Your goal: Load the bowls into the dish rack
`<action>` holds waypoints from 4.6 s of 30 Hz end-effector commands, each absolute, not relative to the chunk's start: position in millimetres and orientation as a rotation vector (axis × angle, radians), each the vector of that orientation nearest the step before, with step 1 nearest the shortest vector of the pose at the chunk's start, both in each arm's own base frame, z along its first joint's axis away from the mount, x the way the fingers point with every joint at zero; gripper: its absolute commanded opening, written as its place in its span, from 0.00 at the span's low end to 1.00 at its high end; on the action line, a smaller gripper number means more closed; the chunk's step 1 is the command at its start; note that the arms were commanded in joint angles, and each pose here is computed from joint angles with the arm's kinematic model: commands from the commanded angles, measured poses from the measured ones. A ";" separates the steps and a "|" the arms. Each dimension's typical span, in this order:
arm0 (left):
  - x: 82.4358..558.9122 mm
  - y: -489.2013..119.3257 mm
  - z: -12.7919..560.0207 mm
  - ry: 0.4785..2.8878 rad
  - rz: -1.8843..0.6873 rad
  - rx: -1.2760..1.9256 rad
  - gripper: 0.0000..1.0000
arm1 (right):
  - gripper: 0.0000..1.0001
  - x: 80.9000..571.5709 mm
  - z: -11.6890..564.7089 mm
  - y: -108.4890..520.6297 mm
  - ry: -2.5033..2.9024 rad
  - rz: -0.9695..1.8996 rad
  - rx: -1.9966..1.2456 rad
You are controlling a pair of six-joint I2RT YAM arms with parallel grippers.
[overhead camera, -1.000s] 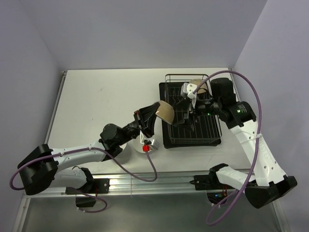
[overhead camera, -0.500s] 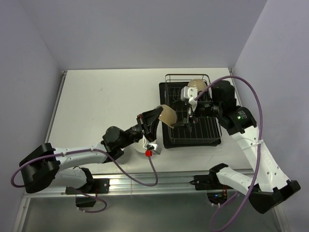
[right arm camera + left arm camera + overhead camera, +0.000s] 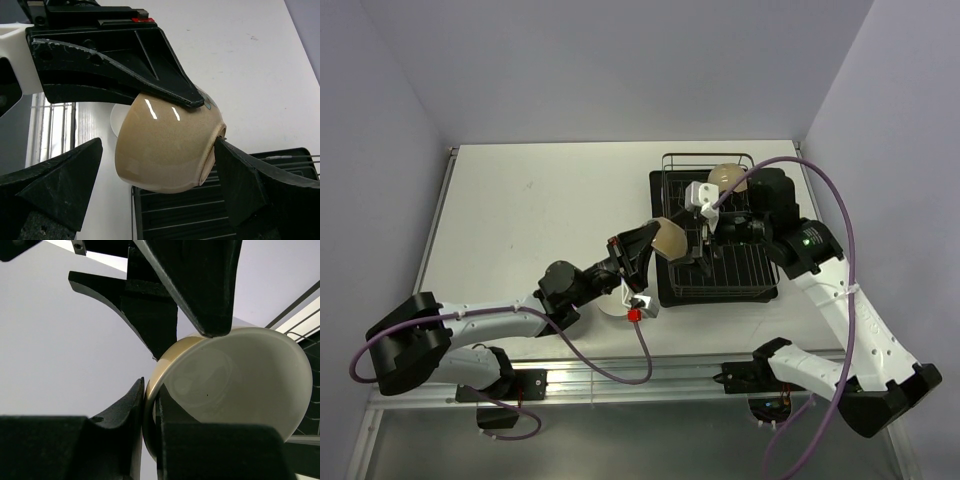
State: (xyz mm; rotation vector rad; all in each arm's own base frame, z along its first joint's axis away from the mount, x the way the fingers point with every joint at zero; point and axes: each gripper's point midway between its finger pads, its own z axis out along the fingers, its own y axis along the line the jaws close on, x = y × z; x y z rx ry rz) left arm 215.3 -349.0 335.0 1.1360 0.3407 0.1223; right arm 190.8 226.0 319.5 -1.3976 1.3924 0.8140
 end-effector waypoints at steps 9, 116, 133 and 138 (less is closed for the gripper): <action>205.2 -331.0 395.7 0.250 0.176 0.947 0.00 | 0.98 207.8 304.1 228.8 1.494 0.791 -1.360; 365.0 -187.5 289.5 1.915 -0.437 0.096 1.00 | 0.00 469.5 269.2 129.8 1.536 -0.153 -1.566; 362.6 -193.0 283.4 1.927 -0.455 0.139 0.99 | 0.00 501.0 222.9 144.2 1.544 -0.196 -1.657; 364.6 -194.4 279.8 1.933 -0.456 0.145 0.99 | 0.00 504.8 208.9 145.3 1.563 -0.194 -1.680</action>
